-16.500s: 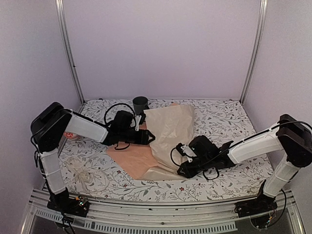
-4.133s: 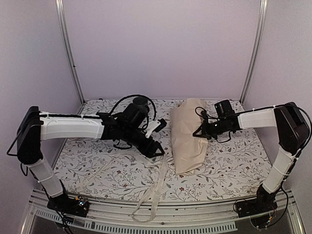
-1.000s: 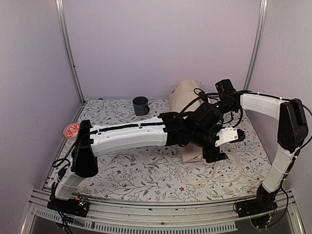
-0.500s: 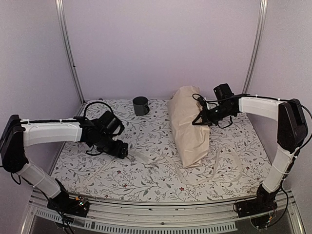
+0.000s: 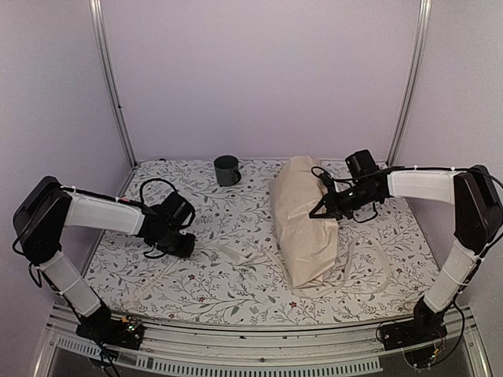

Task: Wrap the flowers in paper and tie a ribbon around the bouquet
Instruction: Pick up the left side of the ribbon at the center of the board, then place the folded bouquet on the ribbon.

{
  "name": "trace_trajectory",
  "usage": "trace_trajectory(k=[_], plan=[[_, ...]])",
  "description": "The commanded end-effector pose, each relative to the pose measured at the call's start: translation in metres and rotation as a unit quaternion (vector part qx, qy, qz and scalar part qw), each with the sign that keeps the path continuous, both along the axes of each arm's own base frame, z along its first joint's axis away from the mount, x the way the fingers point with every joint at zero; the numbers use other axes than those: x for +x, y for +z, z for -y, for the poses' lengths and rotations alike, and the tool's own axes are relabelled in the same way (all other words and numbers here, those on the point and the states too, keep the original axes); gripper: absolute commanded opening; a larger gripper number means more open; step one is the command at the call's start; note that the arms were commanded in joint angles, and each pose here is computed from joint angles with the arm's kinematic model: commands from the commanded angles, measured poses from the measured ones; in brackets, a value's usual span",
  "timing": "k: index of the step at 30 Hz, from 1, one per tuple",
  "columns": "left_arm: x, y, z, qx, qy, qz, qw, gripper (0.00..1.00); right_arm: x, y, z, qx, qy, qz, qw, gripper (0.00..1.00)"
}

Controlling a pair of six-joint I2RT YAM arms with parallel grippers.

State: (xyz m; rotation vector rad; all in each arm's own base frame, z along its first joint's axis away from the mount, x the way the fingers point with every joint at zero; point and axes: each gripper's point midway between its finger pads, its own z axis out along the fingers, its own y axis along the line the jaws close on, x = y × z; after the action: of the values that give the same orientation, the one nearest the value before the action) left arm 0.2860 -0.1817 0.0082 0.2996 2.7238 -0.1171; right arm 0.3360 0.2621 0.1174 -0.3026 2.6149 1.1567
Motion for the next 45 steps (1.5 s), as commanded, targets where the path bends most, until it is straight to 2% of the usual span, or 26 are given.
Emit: trace_trajectory(k=[1,3,6,11,13,15,17,20,22,24,27,30,33,35,41,45], plan=[[-0.031,-0.037,-0.002,-0.007,-0.024,-0.068,0.997,0.0,-0.014,0.03,-0.019,0.071,0.01,0.023,0.997,0.0],[-0.028,-0.029,-0.003,0.01,-0.024,-0.052,0.998,0.0,-0.023,0.027,-0.025,0.081,0.01,0.019,0.996,0.0],[-0.022,0.006,0.015,0.018,-0.061,0.006,0.998,0.0,-0.038,0.023,-0.036,0.1,0.013,0.01,0.995,0.0],[-0.015,0.095,0.049,0.029,-0.101,0.11,0.988,0.0,-0.054,0.008,-0.043,0.108,-0.001,-0.013,0.994,0.0],[-0.023,0.135,0.072,-0.001,-0.134,0.135,0.982,0.0,-0.059,-0.002,-0.045,0.107,-0.004,-0.026,0.994,0.0],[-0.038,0.176,0.106,-0.04,-0.187,0.171,0.966,0.0,-0.065,-0.014,-0.047,0.102,-0.002,-0.04,0.994,0.0],[-0.058,0.211,0.147,-0.102,-0.257,0.206,0.939,0.0,-0.068,-0.024,-0.049,0.099,-0.002,-0.049,0.994,0.0],[-0.086,0.239,0.203,-0.227,-0.337,0.206,0.89,0.0,-0.065,-0.036,-0.048,0.087,-0.013,-0.053,0.995,0.0],[-0.097,0.246,0.233,-0.288,-0.371,0.2,0.86,0.0,-0.064,-0.041,-0.048,0.083,-0.014,-0.053,0.995,0.0],[-0.099,0.237,0.26,-0.314,-0.394,0.185,0.844,0.0,-0.064,-0.044,-0.049,0.082,-0.014,-0.055,0.995,0.0],[-0.071,0.182,0.297,-0.289,-0.386,0.146,0.864,0.0,-0.064,-0.05,-0.05,0.083,-0.015,-0.063,0.994,0.0],[-0.047,0.123,0.325,-0.282,-0.367,0.072,0.883,0.0,-0.064,-0.052,-0.048,0.078,-0.023,-0.063,0.995,0.0],[-0.023,0.08,0.333,-0.257,-0.336,0.04,0.905,0.0,-0.063,-0.053,-0.044,0.072,-0.034,-0.059,0.995,0.0],[-0.017,0.063,0.337,-0.254,-0.33,0.029,0.909,0.0,-0.061,-0.053,-0.042,0.069,-0.043,-0.058,0.995,0.02],[-0.02,0.006,0.33,-0.22,-0.313,-0.022,0.924,0.0,-0.054,-0.045,-0.034,0.048,-0.074,-0.046,0.995,0.2],[-0.022,-0.021,0.32,-0.2,-0.3,-0.043,0.932,0.0,-0.049,-0.039,-0.019,0.011,-0.108,-0.032,0.994,0.37]])
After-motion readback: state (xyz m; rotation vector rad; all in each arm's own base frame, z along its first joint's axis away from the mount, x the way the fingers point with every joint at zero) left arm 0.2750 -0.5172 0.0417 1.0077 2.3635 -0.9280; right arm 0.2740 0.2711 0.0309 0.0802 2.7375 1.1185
